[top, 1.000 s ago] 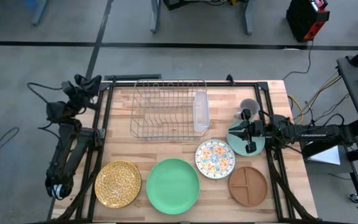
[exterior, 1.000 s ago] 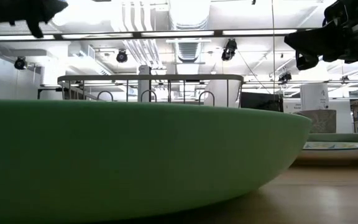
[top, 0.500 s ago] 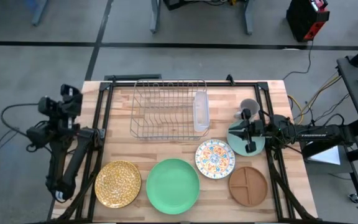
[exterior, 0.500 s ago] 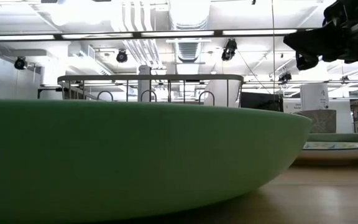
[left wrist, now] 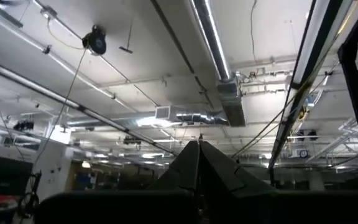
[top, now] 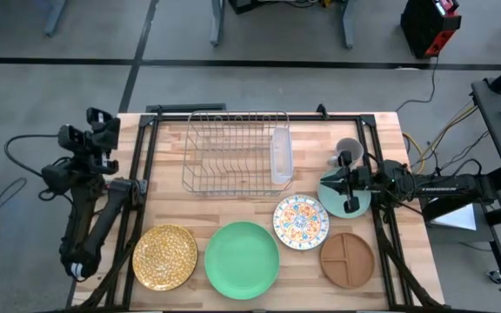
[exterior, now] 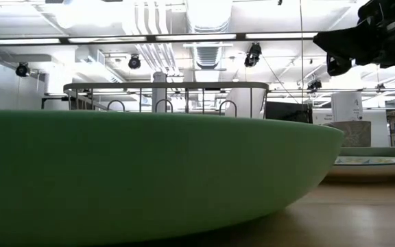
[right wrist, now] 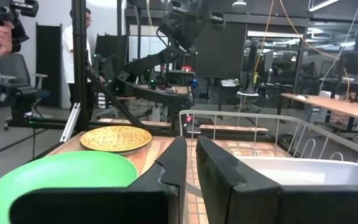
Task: Sort dishes
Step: Put the green plate in the dish rack
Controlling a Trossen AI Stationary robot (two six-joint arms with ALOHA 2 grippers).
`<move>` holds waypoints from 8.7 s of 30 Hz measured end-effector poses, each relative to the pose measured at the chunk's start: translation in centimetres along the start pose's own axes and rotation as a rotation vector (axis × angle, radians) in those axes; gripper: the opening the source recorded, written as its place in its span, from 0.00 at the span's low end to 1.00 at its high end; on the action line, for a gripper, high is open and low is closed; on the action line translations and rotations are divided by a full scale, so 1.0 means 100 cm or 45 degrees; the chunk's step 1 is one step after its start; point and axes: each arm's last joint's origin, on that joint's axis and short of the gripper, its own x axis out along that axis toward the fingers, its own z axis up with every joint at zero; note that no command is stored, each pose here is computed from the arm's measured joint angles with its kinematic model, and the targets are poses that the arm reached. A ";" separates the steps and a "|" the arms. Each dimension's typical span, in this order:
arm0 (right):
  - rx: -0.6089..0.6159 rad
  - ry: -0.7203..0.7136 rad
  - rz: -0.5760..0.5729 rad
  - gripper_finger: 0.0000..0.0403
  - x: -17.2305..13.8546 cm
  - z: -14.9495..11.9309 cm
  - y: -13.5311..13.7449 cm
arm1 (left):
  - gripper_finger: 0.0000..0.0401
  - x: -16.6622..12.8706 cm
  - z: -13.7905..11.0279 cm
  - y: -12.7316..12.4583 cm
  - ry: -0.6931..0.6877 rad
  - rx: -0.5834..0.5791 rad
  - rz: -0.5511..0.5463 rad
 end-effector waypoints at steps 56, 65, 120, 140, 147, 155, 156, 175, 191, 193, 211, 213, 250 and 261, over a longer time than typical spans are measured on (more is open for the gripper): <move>0.016 0.304 -0.191 0.06 0.011 0.048 -0.008 | 0.00 0.100 -0.112 -0.105 0.624 -0.285 -0.748; 0.225 0.427 -0.144 0.06 0.003 0.088 -0.002 | 0.00 0.073 -0.128 -0.117 1.116 -0.329 -0.675; 0.673 1.387 -0.412 0.16 0.199 0.004 0.140 | 0.00 -0.054 -0.258 -0.242 2.262 -0.375 -0.700; 0.832 1.312 -0.505 0.54 0.234 0.041 0.147 | 0.00 -0.064 -0.262 -0.247 2.291 -0.340 -0.733; 0.864 1.349 -0.543 0.58 0.237 0.027 0.150 | 0.00 -0.064 -0.264 -0.247 2.272 -0.316 -0.706; 0.873 1.437 -0.533 0.57 0.243 -0.001 0.158 | 0.00 -0.064 -0.265 -0.246 2.242 -0.292 -0.653; 0.874 1.443 -0.532 0.57 0.244 -0.005 0.159 | 0.00 -0.064 -0.266 -0.246 2.241 -0.293 -0.644; 0.873 1.547 -0.514 0.53 0.261 -0.071 0.159 | 0.00 -0.061 -0.267 -0.246 2.152 -0.258 -0.543; 0.796 1.510 -0.586 0.14 0.263 -0.090 0.158 | 0.00 -0.043 -0.256 -0.255 1.942 -0.293 -0.675; 0.811 1.464 -0.577 0.06 0.267 -0.086 0.158 | 0.00 -0.035 -0.248 -0.257 1.882 -0.293 -0.706; 0.500 1.243 -0.359 0.00 0.247 0.007 0.150 | 0.00 0.071 -0.085 -0.241 1.054 0.102 -0.798; 0.496 1.167 -0.370 0.00 0.239 0.023 0.147 | 0.00 0.068 -0.077 -0.234 1.028 0.089 -0.800; -0.435 0.187 0.527 0.00 0.212 0.153 -0.022 | 0.00 0.013 -0.085 -0.140 0.869 0.301 -0.411; -1.289 0.225 0.422 0.00 0.218 0.180 -0.037 | 0.00 0.017 -0.080 -0.140 0.876 0.244 -0.327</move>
